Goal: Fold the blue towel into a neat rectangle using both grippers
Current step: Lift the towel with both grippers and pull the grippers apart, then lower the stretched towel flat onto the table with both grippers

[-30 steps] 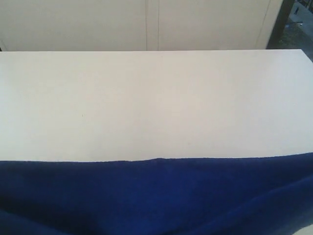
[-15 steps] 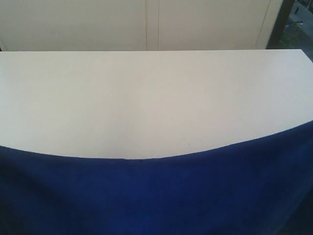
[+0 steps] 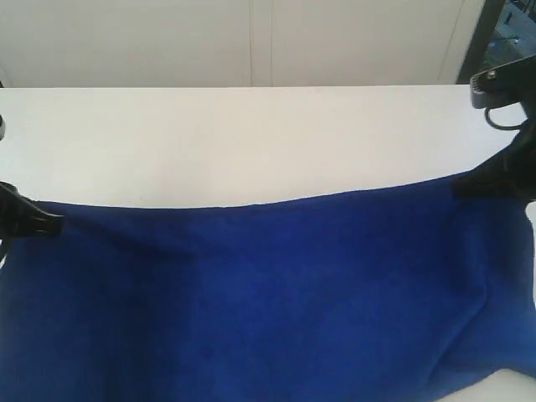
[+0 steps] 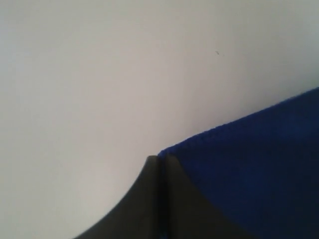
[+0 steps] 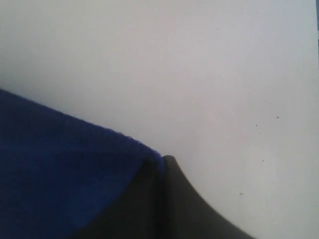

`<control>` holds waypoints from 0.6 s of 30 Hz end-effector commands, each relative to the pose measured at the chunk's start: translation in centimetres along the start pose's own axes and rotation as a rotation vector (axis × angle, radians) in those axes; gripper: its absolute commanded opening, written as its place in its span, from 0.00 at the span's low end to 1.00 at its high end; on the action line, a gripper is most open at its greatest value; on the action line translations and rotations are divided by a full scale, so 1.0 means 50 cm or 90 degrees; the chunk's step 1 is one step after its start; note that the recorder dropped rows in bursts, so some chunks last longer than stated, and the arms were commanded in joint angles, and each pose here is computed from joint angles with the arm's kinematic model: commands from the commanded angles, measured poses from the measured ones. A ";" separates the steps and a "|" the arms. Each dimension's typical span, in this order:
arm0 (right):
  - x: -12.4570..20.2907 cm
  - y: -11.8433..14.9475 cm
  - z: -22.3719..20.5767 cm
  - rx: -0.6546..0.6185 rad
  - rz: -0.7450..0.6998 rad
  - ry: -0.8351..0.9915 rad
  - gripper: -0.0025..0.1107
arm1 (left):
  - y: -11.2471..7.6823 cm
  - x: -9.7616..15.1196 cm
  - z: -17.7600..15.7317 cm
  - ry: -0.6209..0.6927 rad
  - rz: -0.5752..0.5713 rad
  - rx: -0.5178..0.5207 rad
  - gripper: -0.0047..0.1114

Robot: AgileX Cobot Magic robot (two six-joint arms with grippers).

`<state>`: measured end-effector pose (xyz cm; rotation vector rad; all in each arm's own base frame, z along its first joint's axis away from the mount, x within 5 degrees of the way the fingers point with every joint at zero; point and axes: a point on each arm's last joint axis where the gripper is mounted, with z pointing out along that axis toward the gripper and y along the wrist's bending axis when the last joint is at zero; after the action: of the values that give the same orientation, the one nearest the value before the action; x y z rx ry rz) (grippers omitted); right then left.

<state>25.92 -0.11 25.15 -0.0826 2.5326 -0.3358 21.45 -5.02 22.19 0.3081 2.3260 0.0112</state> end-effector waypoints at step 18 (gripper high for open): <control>-0.089 -0.031 0.303 0.070 -0.018 -0.011 0.02 | 0.066 -0.139 0.299 -0.025 -0.030 0.002 0.04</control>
<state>37.44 -3.79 16.07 -0.0829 2.5000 -0.4814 36.89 -4.82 17.20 0.2502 2.2866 -0.0341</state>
